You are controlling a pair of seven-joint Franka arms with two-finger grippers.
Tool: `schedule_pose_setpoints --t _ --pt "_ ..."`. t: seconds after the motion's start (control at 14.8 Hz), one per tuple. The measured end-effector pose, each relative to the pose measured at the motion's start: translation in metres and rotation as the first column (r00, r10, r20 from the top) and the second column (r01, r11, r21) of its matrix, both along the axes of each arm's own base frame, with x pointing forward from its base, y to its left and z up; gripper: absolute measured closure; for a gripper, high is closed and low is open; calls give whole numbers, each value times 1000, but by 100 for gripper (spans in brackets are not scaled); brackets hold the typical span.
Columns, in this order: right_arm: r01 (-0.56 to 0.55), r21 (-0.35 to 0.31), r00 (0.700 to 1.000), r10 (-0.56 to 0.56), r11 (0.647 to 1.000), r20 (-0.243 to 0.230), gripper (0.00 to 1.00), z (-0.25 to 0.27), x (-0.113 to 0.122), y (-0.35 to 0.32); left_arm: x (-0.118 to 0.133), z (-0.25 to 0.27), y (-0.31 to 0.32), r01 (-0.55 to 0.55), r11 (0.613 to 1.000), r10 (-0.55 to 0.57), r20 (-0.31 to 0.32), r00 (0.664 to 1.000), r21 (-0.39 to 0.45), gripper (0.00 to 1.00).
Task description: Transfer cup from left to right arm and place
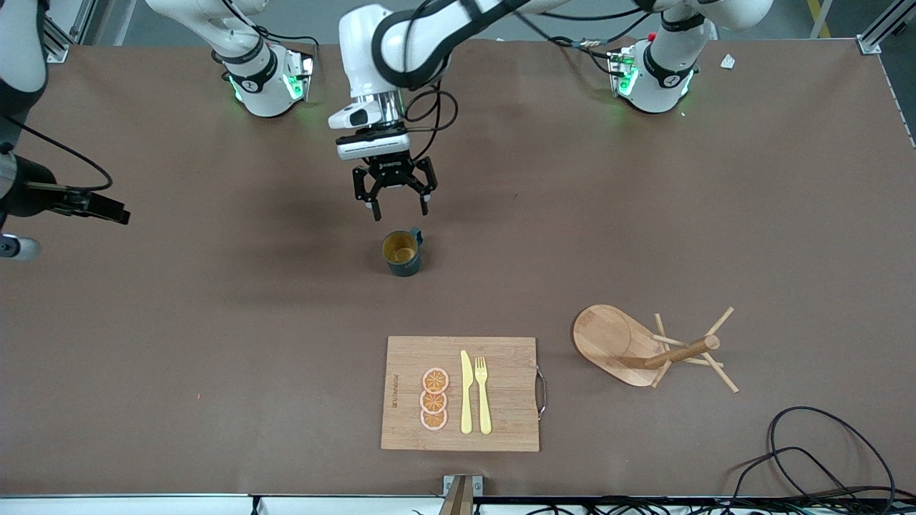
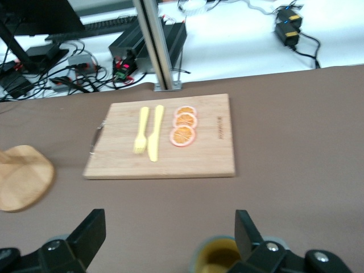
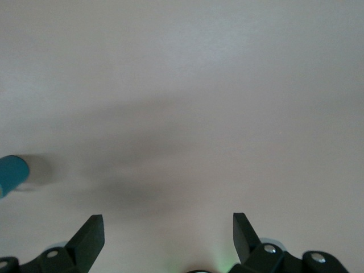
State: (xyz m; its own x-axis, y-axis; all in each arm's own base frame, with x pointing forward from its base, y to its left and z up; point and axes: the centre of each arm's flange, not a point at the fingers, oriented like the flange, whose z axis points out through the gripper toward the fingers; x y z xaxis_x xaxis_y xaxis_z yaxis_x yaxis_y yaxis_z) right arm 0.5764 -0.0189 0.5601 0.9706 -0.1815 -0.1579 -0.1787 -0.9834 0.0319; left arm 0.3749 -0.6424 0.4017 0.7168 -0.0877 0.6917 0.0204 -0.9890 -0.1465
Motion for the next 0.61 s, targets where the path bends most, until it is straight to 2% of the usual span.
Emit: schedule_pose_setpoints --t 0.27,0.41,0.61 --pt "47 32 999 -48 998 18 0 -32 4 75 70 92 73 26 999 -30 -181 983 -21 0" --pt "87 25 996 -88 996 25 0 -51 1 114 103 120 111 38 998 -48 -247 968 -45 0" --pt "206 3 978 -206 979 45 0 -80 -15 185 145 148 167 51 995 -78 -329 941 -89 0"
